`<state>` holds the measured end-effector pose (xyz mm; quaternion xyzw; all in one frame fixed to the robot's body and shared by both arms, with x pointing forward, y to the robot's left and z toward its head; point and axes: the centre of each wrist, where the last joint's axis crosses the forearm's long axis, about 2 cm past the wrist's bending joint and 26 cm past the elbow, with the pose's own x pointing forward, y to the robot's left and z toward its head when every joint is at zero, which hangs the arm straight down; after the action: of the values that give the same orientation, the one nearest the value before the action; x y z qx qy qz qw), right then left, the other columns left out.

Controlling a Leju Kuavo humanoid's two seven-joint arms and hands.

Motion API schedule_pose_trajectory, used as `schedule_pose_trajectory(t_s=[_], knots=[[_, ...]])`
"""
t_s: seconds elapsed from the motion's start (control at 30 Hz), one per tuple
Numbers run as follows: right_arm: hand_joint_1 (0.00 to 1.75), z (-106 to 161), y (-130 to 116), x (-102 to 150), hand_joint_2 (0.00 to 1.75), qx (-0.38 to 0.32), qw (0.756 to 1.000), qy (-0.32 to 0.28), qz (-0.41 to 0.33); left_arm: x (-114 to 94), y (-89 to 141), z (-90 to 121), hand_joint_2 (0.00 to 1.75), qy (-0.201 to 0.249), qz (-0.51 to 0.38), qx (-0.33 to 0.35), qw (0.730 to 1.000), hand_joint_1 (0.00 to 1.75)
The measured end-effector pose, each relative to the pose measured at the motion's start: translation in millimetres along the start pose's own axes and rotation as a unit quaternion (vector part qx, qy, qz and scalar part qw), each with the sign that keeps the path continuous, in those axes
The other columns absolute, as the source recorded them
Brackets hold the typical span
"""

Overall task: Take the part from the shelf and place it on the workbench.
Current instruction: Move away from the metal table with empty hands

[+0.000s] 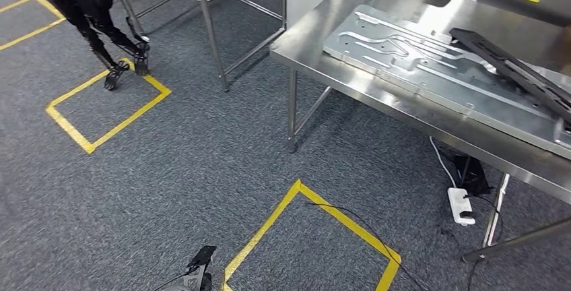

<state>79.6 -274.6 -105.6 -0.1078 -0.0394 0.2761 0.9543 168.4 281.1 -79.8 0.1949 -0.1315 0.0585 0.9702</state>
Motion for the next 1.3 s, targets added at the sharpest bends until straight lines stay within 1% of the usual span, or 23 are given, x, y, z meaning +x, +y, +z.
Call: schedule_pose_trajectory(t_s=[0.2,0.33,0.53,0.67,0.87,0.97,1.3], knots=[[0.00,0,-4,3,0.00,0.011,1.000,-0.005,0.000,3,0,0,0.00,-0.003,-0.006,0.000,1.000,0.00],[0.00,0,-3,2,0.00,0.019,1.000,-0.004,0.004,-1,2,-1,0.00,-0.002,-0.005,0.003,1.000,0.00],[0.00,0,1,-1,0.00,0.032,0.999,-0.002,0.016,2,1,0,0.00,-0.009,-0.002,0.002,1.000,0.00],[0.00,1,3,4,0.00,0.034,0.999,-0.008,0.021,6,1,0,0.00,-0.014,-0.002,0.003,1.000,0.00],[0.00,2,-2,15,0.00,0.030,0.999,-0.018,0.024,11,3,0,0.00,-0.019,0.000,0.007,1.000,0.00],[0.00,2,-2,15,0.00,0.031,0.999,-0.019,0.025,14,3,0,0.00,-0.023,0.002,0.009,1.000,0.00],[0.00,2,-2,18,0.00,0.036,0.999,-0.022,0.031,13,3,0,0.00,-0.023,0.002,0.010,1.000,0.00]])
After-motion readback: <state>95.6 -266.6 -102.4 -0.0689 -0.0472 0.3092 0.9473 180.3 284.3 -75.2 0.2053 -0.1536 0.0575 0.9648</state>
